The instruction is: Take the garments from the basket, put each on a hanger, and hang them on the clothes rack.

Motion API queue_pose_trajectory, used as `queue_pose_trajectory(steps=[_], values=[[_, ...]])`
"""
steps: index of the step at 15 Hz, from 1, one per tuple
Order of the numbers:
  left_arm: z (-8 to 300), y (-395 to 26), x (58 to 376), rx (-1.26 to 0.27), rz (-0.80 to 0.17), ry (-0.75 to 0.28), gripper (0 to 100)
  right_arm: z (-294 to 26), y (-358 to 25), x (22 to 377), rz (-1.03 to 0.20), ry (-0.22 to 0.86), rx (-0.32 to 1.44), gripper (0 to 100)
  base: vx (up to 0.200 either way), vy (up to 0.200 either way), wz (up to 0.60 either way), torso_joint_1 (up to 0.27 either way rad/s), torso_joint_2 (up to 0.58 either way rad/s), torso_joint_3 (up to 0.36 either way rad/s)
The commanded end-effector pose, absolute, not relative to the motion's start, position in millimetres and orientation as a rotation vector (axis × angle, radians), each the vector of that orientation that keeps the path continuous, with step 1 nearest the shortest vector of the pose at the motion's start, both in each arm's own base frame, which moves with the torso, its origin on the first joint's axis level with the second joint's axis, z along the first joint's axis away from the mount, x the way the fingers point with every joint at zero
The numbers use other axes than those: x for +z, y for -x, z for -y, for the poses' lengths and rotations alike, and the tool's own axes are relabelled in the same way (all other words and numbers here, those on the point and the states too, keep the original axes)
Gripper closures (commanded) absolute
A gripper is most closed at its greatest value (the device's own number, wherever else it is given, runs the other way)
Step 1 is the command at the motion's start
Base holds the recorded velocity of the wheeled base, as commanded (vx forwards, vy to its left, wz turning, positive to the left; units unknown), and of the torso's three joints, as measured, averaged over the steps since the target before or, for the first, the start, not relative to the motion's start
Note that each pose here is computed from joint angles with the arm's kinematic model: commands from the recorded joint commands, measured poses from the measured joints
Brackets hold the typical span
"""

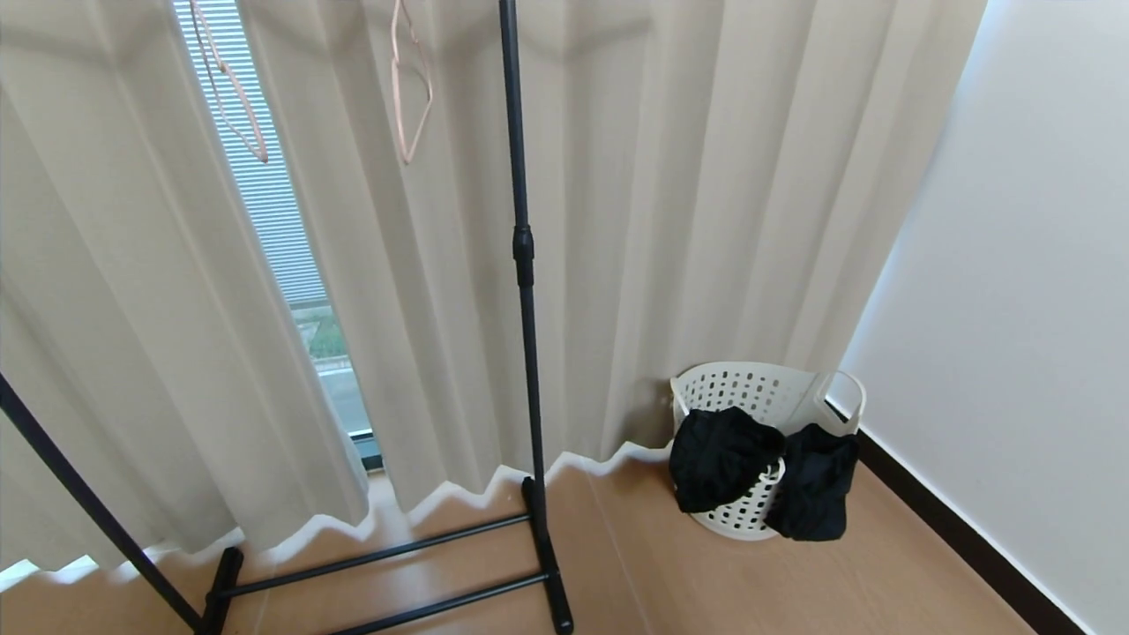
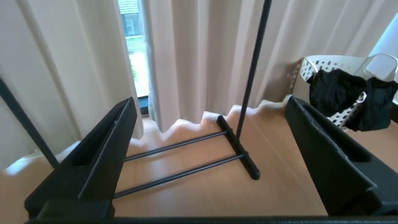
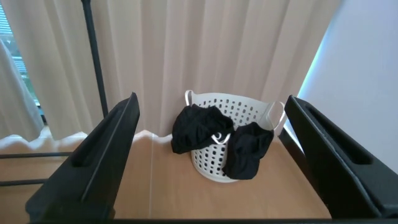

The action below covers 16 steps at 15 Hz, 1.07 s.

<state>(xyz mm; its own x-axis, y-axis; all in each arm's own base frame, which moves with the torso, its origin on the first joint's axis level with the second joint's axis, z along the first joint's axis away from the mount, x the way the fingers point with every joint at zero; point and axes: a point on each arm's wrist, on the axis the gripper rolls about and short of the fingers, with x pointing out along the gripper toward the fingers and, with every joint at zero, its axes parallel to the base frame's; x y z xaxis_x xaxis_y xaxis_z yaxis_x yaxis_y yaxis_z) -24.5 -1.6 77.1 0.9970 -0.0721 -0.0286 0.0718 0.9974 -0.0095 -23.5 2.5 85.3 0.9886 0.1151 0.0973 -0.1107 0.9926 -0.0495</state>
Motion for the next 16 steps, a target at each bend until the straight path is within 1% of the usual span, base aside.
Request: queue_pose_trajectory(steps=[1,9,10,16], values=[[1.6,24.6,77.1,-0.072,-0.029,0.009,0,-2.6,23.4,85.4,0.099,0.045,0.113,0,0.0,-0.2,0.0,0.002,0.0,0.017],[1.6,24.6,77.1,-0.072,-0.029,0.01,0,-2.6,23.4,85.4,0.099,0.045,0.113,0,0.0,-0.2,0.0,0.005,0.0,0.002],[1.6,24.6,77.3,-0.072,-0.028,0.009,0,-2.5,23.4,85.4,0.099,0.045,0.115,0,0.2,-0.2,0.0,0.002,0.0,0.007],[1.6,24.7,77.7,-0.07,-0.026,0.012,0,-2.6,23.4,85.4,0.099,0.044,0.113,0,0.2,0.0,0.0,0.006,0.0,0.006]])
